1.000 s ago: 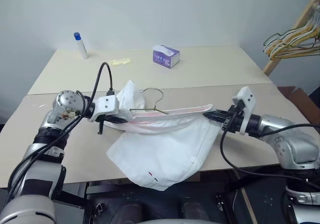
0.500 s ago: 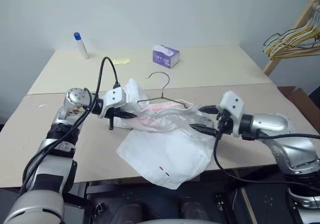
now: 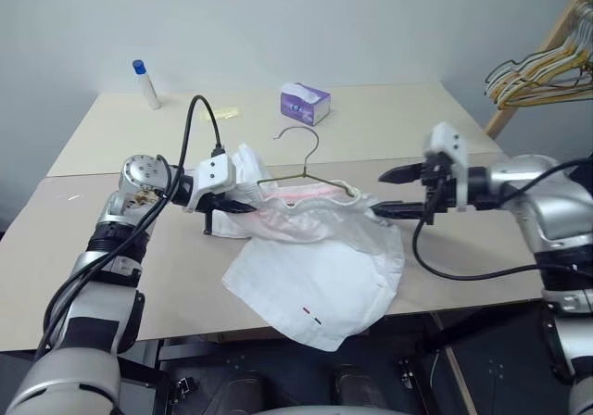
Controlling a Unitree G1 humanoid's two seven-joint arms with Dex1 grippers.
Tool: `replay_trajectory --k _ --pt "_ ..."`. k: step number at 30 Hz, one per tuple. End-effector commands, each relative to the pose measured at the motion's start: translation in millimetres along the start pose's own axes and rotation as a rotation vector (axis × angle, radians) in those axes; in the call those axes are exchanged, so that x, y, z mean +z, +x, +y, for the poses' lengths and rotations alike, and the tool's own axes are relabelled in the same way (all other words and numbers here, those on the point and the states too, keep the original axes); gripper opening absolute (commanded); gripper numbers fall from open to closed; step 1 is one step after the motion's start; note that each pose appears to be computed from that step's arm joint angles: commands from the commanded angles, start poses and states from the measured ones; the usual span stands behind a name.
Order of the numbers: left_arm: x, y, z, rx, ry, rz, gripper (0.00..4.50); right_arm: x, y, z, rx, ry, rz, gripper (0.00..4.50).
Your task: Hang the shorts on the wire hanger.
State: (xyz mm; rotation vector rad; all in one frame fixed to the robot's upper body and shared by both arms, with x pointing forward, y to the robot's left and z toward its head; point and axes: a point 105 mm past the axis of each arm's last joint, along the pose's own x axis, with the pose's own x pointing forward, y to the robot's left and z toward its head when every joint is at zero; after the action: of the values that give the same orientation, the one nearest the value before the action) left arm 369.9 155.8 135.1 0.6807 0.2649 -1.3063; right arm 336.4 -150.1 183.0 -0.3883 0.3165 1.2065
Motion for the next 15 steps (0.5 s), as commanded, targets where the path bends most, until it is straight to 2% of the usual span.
replay_trajectory --k 1,4,7,15 --pt "16.3 -8.0 8.5 0.04 0.052 -0.042 0.0 10.6 12.9 6.2 0.061 -0.093 0.033 4.48" --pt "16.8 -8.6 8.4 0.039 0.052 -0.045 0.0 7.2 29.8 7.9 0.077 -0.115 0.081 4.48" --pt "18.4 -8.2 8.4 0.033 0.057 -0.047 0.0 2.3 41.3 4.2 0.065 -0.115 0.123 3.93" --pt "25.3 -9.6 7.3 0.013 0.093 -0.065 0.0 -4.3 39.8 -2.8 0.04 -0.085 0.143 1.15"
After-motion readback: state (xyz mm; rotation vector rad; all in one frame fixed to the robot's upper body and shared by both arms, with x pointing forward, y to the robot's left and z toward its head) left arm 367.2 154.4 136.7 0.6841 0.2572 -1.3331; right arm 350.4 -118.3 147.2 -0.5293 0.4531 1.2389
